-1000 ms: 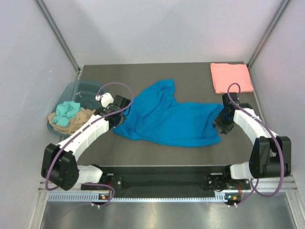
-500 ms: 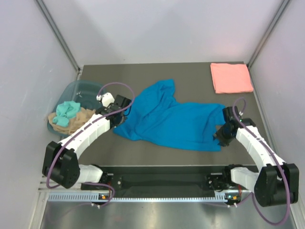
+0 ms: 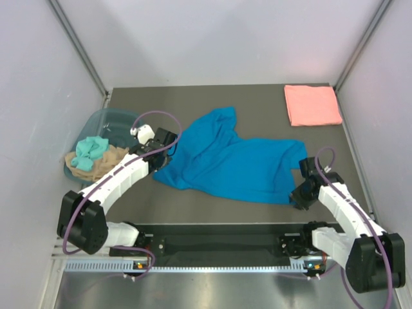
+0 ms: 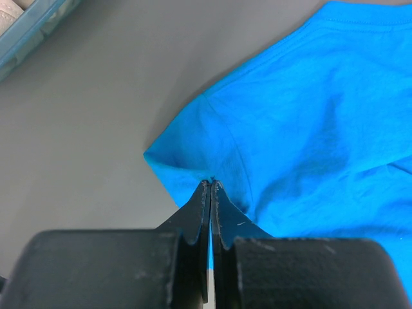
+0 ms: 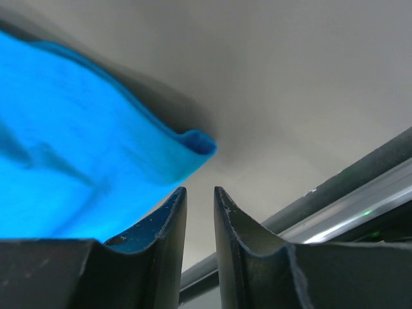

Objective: Fold and stack the t-shirts
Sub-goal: Flatten the tshirt out

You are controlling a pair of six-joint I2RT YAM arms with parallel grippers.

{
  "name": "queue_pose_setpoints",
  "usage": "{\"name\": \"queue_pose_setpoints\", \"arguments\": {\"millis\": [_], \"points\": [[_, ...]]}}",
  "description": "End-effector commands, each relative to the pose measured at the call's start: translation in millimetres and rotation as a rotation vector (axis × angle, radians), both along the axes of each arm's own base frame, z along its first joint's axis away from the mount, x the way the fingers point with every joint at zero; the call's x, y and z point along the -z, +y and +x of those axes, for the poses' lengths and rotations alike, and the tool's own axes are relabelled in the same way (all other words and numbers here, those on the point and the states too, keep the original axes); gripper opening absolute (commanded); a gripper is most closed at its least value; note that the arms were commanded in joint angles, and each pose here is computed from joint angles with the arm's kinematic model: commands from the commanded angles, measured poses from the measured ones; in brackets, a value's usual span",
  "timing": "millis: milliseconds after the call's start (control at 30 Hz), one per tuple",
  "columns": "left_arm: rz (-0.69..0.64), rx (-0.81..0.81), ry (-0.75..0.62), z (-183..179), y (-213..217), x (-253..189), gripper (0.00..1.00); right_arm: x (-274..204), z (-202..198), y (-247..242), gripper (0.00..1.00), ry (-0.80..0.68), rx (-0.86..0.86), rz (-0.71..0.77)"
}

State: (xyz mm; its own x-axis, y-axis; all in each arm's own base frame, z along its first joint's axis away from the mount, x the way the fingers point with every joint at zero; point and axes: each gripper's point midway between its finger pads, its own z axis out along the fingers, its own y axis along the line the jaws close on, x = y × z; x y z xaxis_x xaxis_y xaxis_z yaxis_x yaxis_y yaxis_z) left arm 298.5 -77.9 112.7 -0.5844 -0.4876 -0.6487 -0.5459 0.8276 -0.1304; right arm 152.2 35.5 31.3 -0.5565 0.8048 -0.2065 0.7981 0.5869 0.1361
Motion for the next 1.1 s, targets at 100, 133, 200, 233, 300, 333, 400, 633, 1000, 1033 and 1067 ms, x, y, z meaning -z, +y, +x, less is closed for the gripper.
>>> {"name": "queue_pose_setpoints", "arguments": {"millis": [100,133,200,233,300,333,400,633,1000,1033,1067], "points": [[-0.027,-0.014,-0.077,9,-2,-17,0.00,4,8,-11,0.27,-0.051,0.054,-0.064],[-0.025,-0.013,-0.076,9,-2,-17,0.00,4,9,-13,0.27,-0.057,0.060,-0.075],[-0.024,-0.015,-0.079,10,-2,-18,0.00,6,12,-13,0.29,-0.065,0.064,-0.076],[-0.021,-0.015,-0.080,10,-1,-18,0.00,6,14,-13,0.29,-0.070,0.065,-0.077],[-0.022,-0.016,-0.085,11,-1,-20,0.00,6,17,-13,0.30,-0.084,0.067,-0.074],[-0.019,-0.016,-0.084,11,-1,-20,0.00,5,19,-13,0.30,-0.088,0.065,-0.077],[-0.017,-0.017,-0.085,11,-1,-20,0.00,3,20,-14,0.30,-0.091,0.065,-0.083],[-0.023,-0.023,-0.081,11,-1,-18,0.00,18,12,-12,0.32,-0.043,0.068,-0.076],[-0.037,-0.036,-0.104,11,-1,-24,0.00,27,10,-20,0.18,-0.048,0.095,-0.111],[-0.041,-0.038,-0.109,11,-1,-25,0.00,26,12,-23,0.11,-0.058,0.099,-0.128],[-0.043,-0.037,-0.109,11,-1,-25,0.00,25,12,-24,0.06,-0.059,0.102,-0.135]]}}
